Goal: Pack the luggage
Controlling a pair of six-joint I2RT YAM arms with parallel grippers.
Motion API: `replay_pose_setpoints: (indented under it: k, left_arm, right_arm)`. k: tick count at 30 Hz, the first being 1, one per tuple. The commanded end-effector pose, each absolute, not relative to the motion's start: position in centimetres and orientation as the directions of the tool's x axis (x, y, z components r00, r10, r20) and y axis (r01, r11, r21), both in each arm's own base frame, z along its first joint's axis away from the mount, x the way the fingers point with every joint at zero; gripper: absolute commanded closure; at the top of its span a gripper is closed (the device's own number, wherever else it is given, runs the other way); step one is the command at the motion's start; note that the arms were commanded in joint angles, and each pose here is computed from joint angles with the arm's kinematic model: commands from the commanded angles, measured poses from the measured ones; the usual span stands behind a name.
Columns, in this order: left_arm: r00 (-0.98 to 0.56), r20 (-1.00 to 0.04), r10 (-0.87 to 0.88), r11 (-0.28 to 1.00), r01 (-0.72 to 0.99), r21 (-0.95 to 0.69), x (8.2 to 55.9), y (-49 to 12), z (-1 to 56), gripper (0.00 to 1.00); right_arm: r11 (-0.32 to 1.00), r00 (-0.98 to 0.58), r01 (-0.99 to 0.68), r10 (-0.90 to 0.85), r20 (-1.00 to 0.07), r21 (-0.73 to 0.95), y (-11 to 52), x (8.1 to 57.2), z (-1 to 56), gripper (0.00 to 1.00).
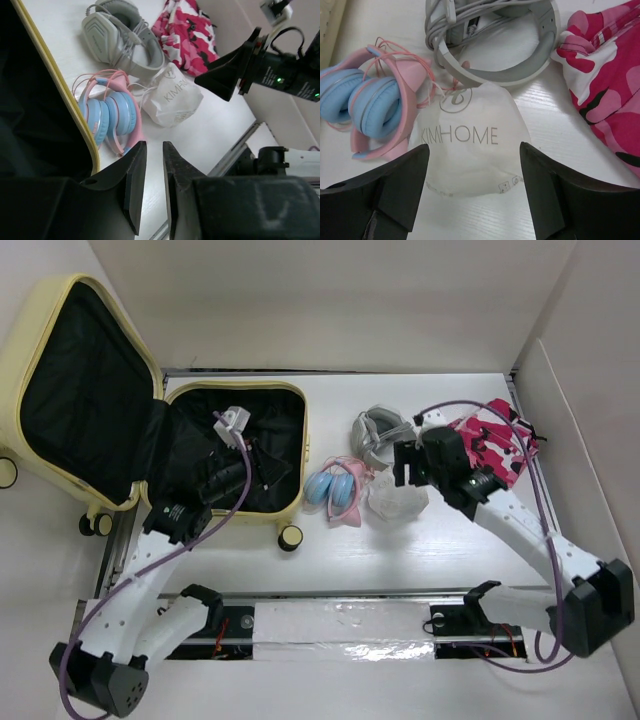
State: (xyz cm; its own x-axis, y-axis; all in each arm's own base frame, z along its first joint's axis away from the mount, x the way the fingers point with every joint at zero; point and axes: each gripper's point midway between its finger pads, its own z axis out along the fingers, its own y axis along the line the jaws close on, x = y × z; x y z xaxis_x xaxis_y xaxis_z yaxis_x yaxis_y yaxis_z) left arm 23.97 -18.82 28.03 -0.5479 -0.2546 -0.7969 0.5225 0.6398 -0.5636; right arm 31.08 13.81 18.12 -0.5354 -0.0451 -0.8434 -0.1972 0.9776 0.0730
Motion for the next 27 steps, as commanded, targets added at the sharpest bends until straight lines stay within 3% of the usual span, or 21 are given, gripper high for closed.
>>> replay_pose_setpoints:
  k: [1,2,5,9,10,13,14,16,19,27]
  left_arm:
    - [-0.506,-0.834,-0.220,0.718,0.495,-0.490,26.2,-19.2,29.0,0.84]
    - [-0.512,-0.834,-0.205,0.728,0.490,-0.480,26.5,-19.6,28.9,0.87]
    - [-0.505,-0.855,-0.120,0.748,0.521,-0.412,27.4,-22.2,29.6,1.00]
    - [-0.470,-0.881,-0.064,0.759,0.551,-0.349,27.2,-24.6,29.7,1.00]
    - [-0.447,-0.890,-0.092,0.729,0.579,-0.366,26.2,-24.5,30.7,0.96]
    - [-0.427,-0.887,-0.174,0.657,0.621,-0.428,24.4,-23.6,32.3,0.64]
    - [-0.417,-0.891,-0.181,0.659,0.621,-0.424,24.0,-23.2,32.7,0.51]
    - [-0.382,-0.901,-0.206,0.686,0.600,-0.411,23.9,-21.9,33.8,0.38]
    - [-0.376,-0.910,-0.177,0.726,0.574,-0.379,24.3,-21.2,33.7,0.36]
    - [-0.424,-0.887,-0.182,0.726,0.551,-0.412,26.0,-20.3,30.7,0.36]
  right_arm:
    - [0.979,-0.583,-0.200,-0.092,-0.808,0.032,14.4,32.8,19.6,0.21]
    - [0.980,-0.564,-0.195,-0.081,-0.822,0.037,14.9,33.9,22.2,0.21]
    - [0.978,-0.649,-0.210,-0.131,-0.750,0.011,15.2,33.8,22.3,0.18]
    - [0.975,-0.631,-0.221,-0.112,-0.768,0.039,15.9,34.9,22.5,0.06]
    - [0.969,-0.595,-0.240,-0.106,-0.796,0.051,16.6,35.8,22.7,0.06]
    - [0.969,-0.616,-0.248,-0.140,-0.776,0.021,16.6,36.2,20.2,0.04]
    - [0.970,-0.622,-0.242,-0.147,-0.769,0.009,16.3,36.1,19.6,0.04]
    - [0.970,-0.639,-0.244,-0.153,-0.754,0.010,15.9,35.1,18.3,0.04]
    - [0.963,-0.585,-0.266,-0.123,-0.801,0.046,16.5,34.5,18.9,0.03]
    - [0.954,-0.642,-0.298,-0.179,-0.746,0.028,16.9,34.0,14.1,0.07]
